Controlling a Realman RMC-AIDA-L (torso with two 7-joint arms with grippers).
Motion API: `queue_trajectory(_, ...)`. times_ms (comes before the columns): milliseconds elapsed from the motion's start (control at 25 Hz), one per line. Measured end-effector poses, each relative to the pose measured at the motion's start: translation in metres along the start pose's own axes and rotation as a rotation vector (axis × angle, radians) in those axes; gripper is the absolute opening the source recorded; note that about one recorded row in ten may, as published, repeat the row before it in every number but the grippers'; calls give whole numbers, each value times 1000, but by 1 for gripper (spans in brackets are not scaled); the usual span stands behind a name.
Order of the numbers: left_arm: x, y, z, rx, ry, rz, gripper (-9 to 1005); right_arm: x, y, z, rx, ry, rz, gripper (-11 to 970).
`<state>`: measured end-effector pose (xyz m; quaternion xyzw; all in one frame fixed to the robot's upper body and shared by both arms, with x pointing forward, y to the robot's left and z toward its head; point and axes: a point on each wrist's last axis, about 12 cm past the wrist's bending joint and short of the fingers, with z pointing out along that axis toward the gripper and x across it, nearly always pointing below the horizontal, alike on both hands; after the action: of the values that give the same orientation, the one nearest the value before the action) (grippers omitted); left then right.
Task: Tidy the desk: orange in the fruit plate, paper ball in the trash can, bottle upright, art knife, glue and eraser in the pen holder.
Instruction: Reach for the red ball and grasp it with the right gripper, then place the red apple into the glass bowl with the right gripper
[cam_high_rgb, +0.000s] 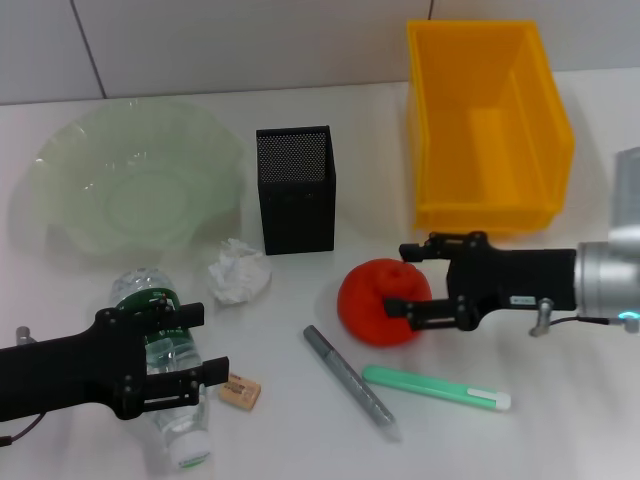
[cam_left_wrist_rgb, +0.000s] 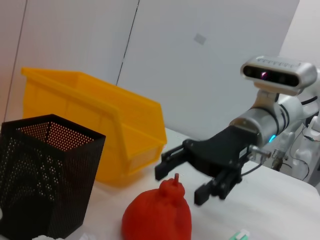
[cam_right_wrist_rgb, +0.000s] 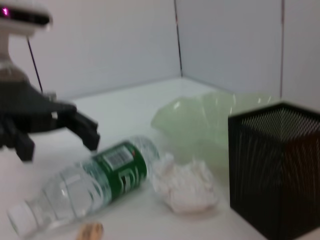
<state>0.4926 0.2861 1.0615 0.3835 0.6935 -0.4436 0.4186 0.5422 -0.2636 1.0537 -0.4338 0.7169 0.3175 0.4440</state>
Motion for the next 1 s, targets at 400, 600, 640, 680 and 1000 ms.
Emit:
queue_trajectory(400,0,1,0,-6,2,14,802,-3,-3,17,-12,58,-2,722)
queue_trajectory(600,0,1,-1,-10,4,21,802,-4,-4,17,-8,56,-15,457)
queue_trajectory(640,0,2,-1,-11,4,23,802,-3,-3,17,-10,55,-19,413)
queue_trajectory(680,-1,2,-2,-15,2,27,802,-4,-3,16,-13,49,-25,370)
queue_trajectory(1000,-2,3,-4,-24,-6,31,802,-12,0,2,-23,-45,-28,216)
